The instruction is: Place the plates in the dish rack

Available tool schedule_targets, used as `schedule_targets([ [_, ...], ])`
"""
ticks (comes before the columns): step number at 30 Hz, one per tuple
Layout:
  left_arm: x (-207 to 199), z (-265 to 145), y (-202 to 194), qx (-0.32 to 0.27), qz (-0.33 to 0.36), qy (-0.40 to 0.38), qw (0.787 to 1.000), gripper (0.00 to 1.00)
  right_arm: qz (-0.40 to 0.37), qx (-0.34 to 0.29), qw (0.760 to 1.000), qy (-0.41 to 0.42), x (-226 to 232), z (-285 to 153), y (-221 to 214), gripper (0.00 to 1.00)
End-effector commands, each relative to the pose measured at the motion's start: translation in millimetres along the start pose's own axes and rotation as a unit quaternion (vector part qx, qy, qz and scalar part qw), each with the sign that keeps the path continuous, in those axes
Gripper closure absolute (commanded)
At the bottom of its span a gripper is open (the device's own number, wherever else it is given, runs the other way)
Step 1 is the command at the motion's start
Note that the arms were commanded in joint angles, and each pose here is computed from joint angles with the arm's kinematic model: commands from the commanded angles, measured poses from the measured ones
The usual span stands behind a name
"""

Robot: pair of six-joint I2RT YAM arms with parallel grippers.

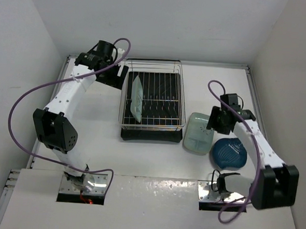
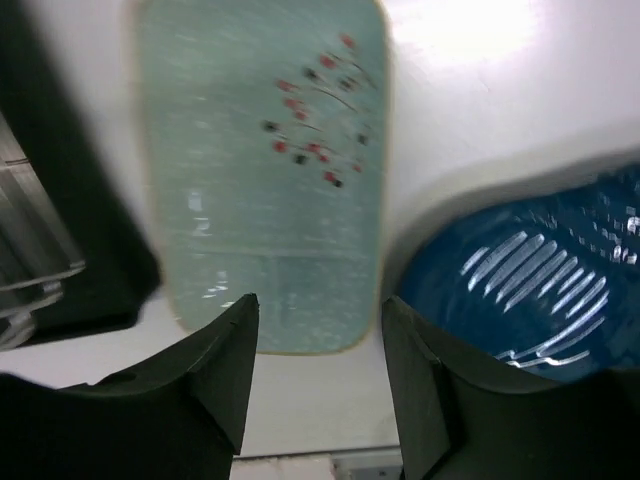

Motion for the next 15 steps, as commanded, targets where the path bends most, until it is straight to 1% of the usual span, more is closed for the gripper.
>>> schedule_targets([
  [1,-1.2,-29.5,11.3,-0.058,0.014,-0.015,0.998,0.13,0.041,0.055,0.998,0.013,-13.8,19.1,-3.2,0.48],
  [2,-1.8,-29.6,11.4,-0.059,0.02,-0.02,0.998,0.13,0.065,0.065,0.996,0.013,-22.3,25.2,-3.6,0.48],
  [3,-1.7,-32.0,14.0,-0.064,0.021,-0.02,0.998,0.13,0.068,0.083,0.994,0.025,-18.9,35.1,-6.4,0.48],
  [5,-2.3,-32.0,14.1,-0.065,0.025,-0.024,0.997,0.13,0.092,0.092,0.991,0.014,-30.2,53.9,-4.3,0.47],
  [7,-3.3,-32.0,14.1,-0.065,0.026,-0.029,0.997,0.13,0.09,0.099,0.991,0.014,-32.1,64.4,-7.8,0.47],
  [10,-5.2,-36.2,18.7,-0.075,0.032,-0.04,0.996,0.13,0.086,0.098,0.991,0.043,-27.3,81.2,-4.2,0.47],
  [12,-5.7,-38.4,21.0,-0.08,0.038,-0.044,0.995,0.13,0.085,0.103,0.99,0.044,-27.5,88.0,-5.0,0.47],
  [14,-10.0,-40.6,23.3,-0.085,0.043,-0.048,0.994,0.13,0.09,0.105,0.99,0.04,-30.6,97.3,-7.3,0.49],
  [15,-9.5,-42.7,25.5,-0.089,0.048,-0.047,0.994,0.13,0.094,0.106,0.989,0.037,-34.2,100.6,-8.6,0.52],
])
Point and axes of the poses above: each gripper's point midway between its finger pads, its own z axis out along the fingers, its own x axis along the line the jaws close on, y = z × x, the point moved 7 cm from there along -z, back along the fingers, and after that the axes turned 1 degree about -z, right-handed, at the moved point
